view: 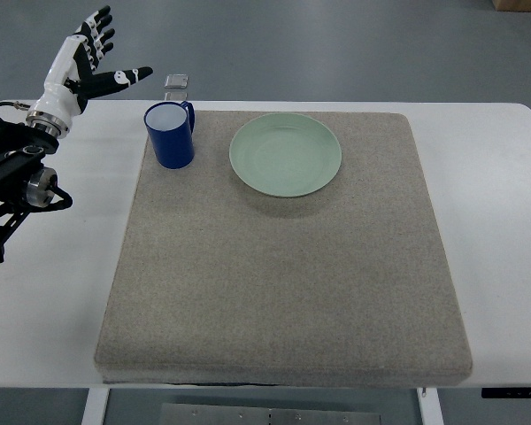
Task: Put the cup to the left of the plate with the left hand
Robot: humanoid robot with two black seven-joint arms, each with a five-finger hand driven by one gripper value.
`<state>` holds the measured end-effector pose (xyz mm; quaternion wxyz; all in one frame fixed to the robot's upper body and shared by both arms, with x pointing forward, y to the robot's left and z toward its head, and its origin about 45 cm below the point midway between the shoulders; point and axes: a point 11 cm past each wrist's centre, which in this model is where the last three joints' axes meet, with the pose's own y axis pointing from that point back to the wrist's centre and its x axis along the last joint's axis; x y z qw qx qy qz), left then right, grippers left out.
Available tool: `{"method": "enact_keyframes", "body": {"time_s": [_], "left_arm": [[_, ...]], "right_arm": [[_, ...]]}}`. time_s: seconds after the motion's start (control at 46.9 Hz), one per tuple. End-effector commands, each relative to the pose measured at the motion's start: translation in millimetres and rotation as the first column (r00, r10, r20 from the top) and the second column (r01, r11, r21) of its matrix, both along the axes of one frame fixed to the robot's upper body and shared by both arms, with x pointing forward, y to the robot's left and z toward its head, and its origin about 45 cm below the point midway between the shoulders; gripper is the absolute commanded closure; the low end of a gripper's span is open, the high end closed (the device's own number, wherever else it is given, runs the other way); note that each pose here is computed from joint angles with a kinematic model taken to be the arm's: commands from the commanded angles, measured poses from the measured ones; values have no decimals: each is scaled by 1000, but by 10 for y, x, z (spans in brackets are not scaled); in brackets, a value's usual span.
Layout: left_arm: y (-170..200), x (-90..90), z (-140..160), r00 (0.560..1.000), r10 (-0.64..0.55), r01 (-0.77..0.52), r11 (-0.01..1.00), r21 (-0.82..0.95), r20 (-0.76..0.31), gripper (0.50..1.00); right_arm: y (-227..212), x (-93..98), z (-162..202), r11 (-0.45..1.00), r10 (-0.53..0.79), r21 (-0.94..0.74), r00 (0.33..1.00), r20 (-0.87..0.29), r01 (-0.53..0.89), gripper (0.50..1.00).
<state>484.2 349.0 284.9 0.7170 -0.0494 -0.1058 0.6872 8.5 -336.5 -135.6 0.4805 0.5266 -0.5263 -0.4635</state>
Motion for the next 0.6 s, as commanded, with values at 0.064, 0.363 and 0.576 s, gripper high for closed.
{"method": "enact_keyframes", "body": {"time_s": [0.064,0.363,0.576], "left_arm": [[91,110,237,999,44,-41,967,-251,6,506],[132,242,301,989,54,-123,813,-569,-138,504],[17,247,281,993,-52,-34,753,-657,-110,501]], "right_arm": [[0,0,0,1000,0,0,1000,0,0,566],[0,0,0,1000,0,0,1000,0,0,566],[0,0,0,1000,0,0,1000,0,0,566]]}}
